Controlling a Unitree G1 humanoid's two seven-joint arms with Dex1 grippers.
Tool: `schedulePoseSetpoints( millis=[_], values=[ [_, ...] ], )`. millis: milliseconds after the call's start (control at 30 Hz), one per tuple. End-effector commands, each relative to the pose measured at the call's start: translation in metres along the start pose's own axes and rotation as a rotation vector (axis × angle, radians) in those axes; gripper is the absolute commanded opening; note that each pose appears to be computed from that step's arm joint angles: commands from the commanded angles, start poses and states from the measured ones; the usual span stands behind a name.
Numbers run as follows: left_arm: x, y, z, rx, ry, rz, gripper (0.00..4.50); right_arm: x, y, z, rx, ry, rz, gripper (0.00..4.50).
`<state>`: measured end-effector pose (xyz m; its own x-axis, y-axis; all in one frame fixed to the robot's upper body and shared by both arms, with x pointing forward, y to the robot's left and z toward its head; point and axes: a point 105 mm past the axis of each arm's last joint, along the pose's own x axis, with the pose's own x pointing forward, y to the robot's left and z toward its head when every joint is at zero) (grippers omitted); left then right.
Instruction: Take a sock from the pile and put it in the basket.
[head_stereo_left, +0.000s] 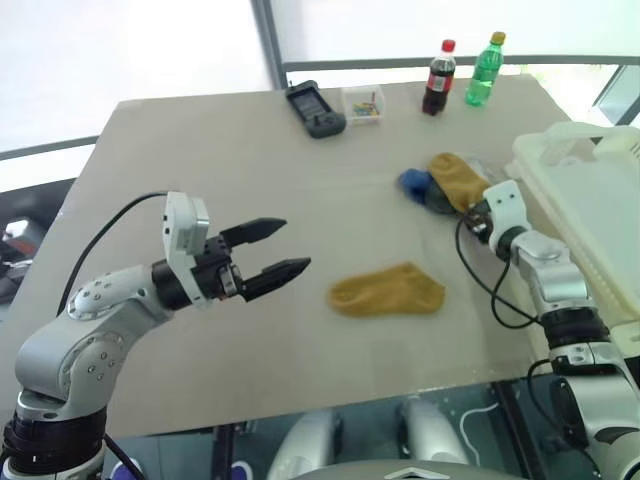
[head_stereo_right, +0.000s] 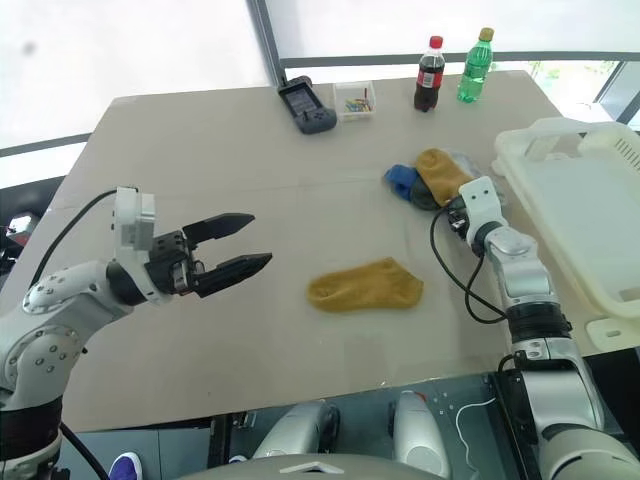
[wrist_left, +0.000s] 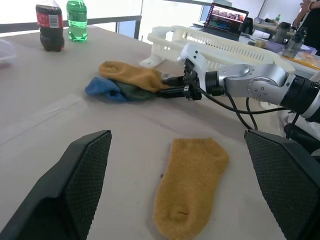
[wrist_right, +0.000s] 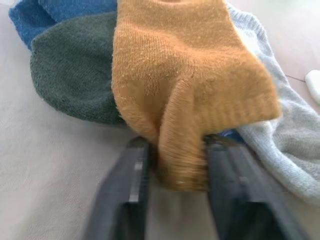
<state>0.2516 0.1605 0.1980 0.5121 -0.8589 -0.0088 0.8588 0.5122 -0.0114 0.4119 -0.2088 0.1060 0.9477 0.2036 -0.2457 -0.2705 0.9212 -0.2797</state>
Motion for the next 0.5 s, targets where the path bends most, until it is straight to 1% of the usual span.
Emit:
schedulePoseSetpoints(
  millis=[33, 167, 267, 367, 500],
  values=[
    [-0.002, -0.005, 0.011, 0.054, -0.035, 0.004, 4.50, -0.009, -0.004, 0.027, -0.026, -0.091, 0.001, 0.05],
    [-0.001, -0.004, 0.009, 0.046, -0.039, 0.008, 4.50, -0.022, 0.003, 0.039, -0.019, -0.137, 0.046, 0.05],
    [-0.001, -0.003, 0.007, 0.041, -0.037, 0.009, 4.50, -0.034, 0.016, 0.048, -0.010, -0.166, 0.115, 0.05],
    [0.000, -0.003, 0.005, 0.035, -0.039, 0.007, 4.50, -0.048, 0.034, 0.053, 0.002, -0.182, 0.213, 0.05],
    [0.002, -0.002, 0.003, 0.026, -0.038, 0.001, 4.50, -0.069, 0.070, 0.052, 0.005, -0.178, 0.401, 0.05]
  ],
)
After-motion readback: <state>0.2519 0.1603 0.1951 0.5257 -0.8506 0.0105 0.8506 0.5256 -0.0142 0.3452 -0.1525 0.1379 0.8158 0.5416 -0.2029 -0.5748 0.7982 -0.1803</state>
